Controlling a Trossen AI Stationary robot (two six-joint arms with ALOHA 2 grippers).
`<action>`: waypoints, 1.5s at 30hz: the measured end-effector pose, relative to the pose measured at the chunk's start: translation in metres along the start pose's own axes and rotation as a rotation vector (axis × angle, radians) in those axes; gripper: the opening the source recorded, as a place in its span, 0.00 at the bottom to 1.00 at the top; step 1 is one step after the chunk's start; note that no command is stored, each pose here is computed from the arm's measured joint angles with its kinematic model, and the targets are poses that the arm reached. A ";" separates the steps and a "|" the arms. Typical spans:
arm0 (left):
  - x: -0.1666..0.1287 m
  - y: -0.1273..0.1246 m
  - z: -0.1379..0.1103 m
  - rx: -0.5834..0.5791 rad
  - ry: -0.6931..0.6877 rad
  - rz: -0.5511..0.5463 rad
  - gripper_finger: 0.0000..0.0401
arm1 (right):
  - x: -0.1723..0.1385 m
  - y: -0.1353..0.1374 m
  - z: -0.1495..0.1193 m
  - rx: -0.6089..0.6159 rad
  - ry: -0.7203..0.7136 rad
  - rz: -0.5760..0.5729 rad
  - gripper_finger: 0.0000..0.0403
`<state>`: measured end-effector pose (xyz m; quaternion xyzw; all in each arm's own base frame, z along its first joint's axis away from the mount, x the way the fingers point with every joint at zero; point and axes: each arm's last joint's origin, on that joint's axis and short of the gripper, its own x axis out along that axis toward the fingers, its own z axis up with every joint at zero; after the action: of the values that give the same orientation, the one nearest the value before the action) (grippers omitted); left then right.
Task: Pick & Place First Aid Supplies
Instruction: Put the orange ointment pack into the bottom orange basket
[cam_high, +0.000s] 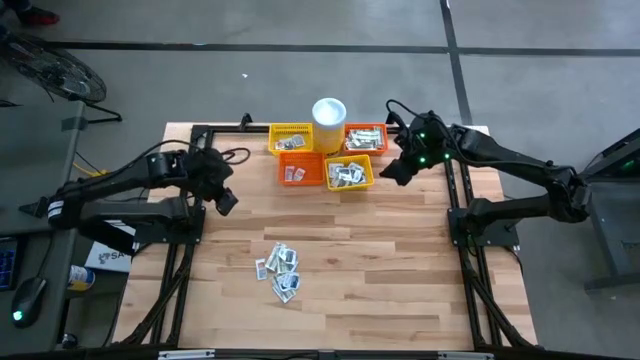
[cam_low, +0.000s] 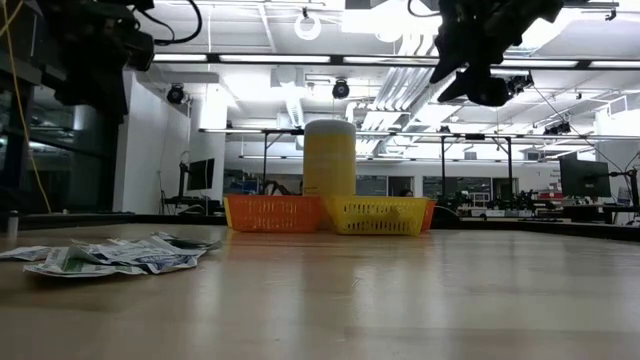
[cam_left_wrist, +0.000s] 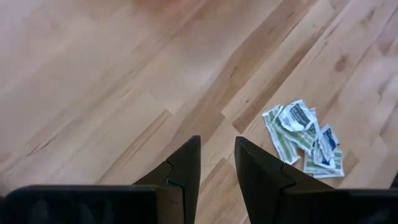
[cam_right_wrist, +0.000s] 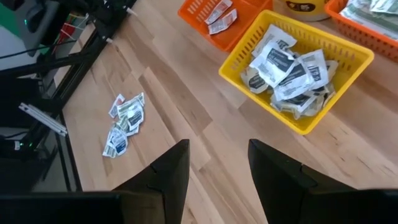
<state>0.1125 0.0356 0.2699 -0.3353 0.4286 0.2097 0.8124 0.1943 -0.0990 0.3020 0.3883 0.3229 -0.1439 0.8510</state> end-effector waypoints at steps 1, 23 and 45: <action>0.000 -0.001 -0.001 0.004 -0.001 0.004 0.25 | 0.000 0.001 0.000 -0.002 0.002 0.002 0.39; 0.028 -0.015 0.019 0.078 -0.067 0.148 0.25 | 0.001 0.000 0.000 -0.074 -0.039 -0.087 0.39; 0.037 -0.019 0.029 -0.048 -0.140 0.161 0.25 | -0.004 -0.008 0.013 -0.286 -0.154 -0.196 0.39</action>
<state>0.1605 0.0456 0.2578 -0.3038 0.3913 0.3072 0.8125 0.1930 -0.1140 0.3059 0.2181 0.3104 -0.2080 0.9016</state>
